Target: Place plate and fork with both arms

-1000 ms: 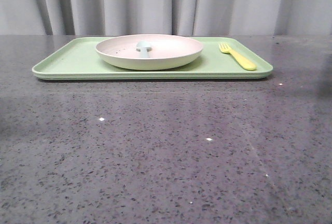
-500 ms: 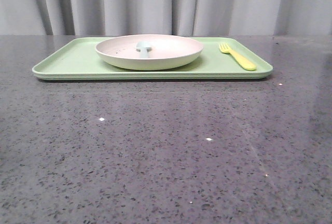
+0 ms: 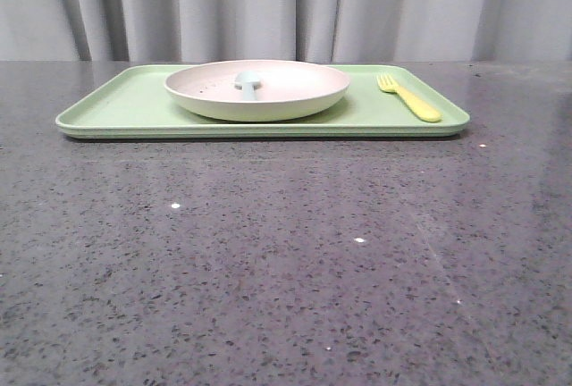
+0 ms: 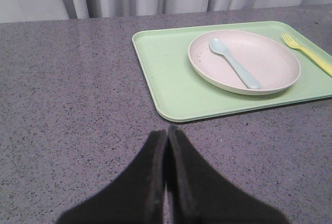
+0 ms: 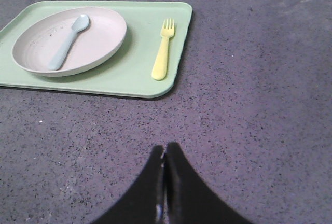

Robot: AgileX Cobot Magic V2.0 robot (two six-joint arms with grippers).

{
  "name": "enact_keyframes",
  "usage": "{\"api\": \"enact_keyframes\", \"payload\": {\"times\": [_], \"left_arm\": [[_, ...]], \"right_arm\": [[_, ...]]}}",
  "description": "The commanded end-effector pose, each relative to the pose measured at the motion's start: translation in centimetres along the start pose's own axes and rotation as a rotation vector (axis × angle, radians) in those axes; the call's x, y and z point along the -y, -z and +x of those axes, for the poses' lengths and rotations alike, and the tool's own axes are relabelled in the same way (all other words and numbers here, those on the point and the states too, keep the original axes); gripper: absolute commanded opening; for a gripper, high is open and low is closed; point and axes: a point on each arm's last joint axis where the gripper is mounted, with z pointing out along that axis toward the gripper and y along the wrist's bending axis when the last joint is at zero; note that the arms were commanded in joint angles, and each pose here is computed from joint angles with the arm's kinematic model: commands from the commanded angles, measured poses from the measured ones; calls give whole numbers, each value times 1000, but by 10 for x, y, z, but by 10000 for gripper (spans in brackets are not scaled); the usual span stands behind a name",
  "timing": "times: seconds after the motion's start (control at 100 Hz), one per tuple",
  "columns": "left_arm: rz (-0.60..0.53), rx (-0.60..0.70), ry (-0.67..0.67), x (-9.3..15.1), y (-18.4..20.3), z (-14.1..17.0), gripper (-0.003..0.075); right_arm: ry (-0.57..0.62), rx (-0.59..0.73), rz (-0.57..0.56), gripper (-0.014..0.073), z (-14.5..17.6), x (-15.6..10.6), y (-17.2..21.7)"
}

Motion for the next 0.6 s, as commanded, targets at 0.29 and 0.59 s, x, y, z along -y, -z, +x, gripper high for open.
{"api": "enact_keyframes", "payload": {"times": [0.29,0.59], "left_arm": [[7,131,7,0,15,4,-20],[7,131,7,0,15,4,-20]], "right_arm": [[22,166,-24,-66,6,3,22],[22,166,-24,-66,6,3,22]]}}
